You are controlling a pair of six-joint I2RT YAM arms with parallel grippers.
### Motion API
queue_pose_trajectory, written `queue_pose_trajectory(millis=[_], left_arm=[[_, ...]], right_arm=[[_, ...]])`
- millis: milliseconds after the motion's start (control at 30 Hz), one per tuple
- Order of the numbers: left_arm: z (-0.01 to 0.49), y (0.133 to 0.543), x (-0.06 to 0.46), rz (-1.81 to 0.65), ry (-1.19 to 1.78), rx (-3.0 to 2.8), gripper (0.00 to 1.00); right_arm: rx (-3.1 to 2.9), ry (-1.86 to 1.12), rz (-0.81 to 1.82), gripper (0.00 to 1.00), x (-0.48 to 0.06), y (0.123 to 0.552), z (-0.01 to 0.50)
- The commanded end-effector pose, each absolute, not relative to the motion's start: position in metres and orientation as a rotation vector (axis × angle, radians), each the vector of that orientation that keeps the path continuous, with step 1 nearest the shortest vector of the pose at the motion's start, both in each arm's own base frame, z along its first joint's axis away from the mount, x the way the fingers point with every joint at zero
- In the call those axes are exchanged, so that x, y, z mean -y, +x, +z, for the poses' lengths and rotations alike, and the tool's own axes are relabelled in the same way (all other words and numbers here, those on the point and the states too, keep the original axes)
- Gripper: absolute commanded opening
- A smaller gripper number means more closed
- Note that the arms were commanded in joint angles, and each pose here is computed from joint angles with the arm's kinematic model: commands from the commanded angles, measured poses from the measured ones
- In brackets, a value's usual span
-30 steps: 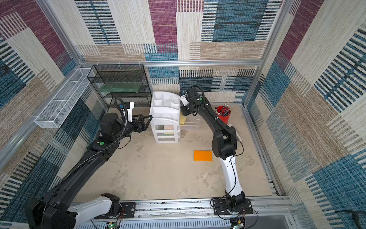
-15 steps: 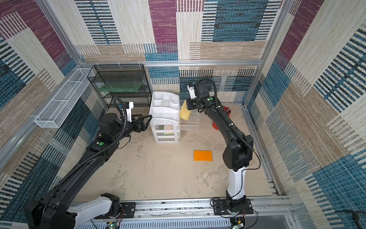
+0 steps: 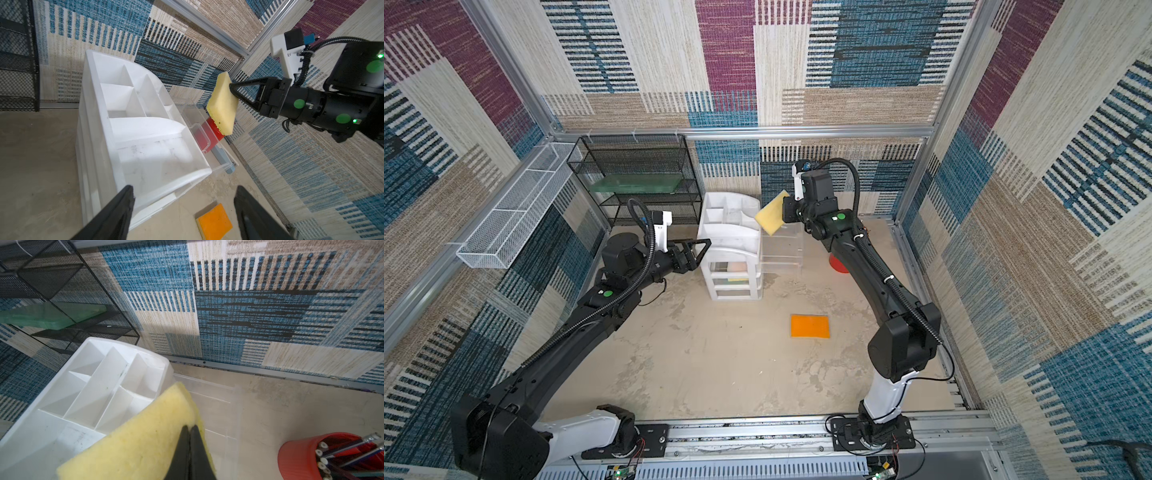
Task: Take the sponge out of the drawer
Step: Pick up the sponge from the drawer.
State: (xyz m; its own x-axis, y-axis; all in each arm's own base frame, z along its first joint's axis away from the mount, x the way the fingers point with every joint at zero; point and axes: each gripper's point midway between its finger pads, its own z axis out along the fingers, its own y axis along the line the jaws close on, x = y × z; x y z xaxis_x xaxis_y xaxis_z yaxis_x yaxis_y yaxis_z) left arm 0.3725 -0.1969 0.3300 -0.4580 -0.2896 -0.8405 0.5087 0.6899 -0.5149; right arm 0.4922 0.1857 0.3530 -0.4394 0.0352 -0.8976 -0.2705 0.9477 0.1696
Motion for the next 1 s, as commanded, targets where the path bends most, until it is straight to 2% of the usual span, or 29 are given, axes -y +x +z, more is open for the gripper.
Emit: queue_pose_trajectory(millis=[0, 200, 500, 800, 967], left_arm=[[0.355, 0.373, 0.216, -1.086, 0.206, -1.749, 0.76], [0.372, 0.381, 0.243, -1.227, 0.218, -1.681, 0.76], [0.388, 0.38, 0.278, -1.314, 0.243, -1.588, 0.76], [0.395, 0.371, 0.302, -1.375, 0.288, -1.558, 0.74], [0.399, 0.363, 0.299, -1.364, 0.289, -1.528, 0.73]], right_arm=[[-1.837, -0.115, 0.443, 0.0, -0.194, 0.486, 0.401], [-1.677, -0.08, 0.61, 0.0, -0.216, 0.451, 0.438], [-1.571, 0.017, 0.767, 0.0, -0.226, 0.418, 0.443], [-1.6, 0.073, 0.777, 0.0, -0.225, 0.413, 0.43], [-1.606, 0.092, 0.749, 0.0, -0.22, 0.412, 0.427]])
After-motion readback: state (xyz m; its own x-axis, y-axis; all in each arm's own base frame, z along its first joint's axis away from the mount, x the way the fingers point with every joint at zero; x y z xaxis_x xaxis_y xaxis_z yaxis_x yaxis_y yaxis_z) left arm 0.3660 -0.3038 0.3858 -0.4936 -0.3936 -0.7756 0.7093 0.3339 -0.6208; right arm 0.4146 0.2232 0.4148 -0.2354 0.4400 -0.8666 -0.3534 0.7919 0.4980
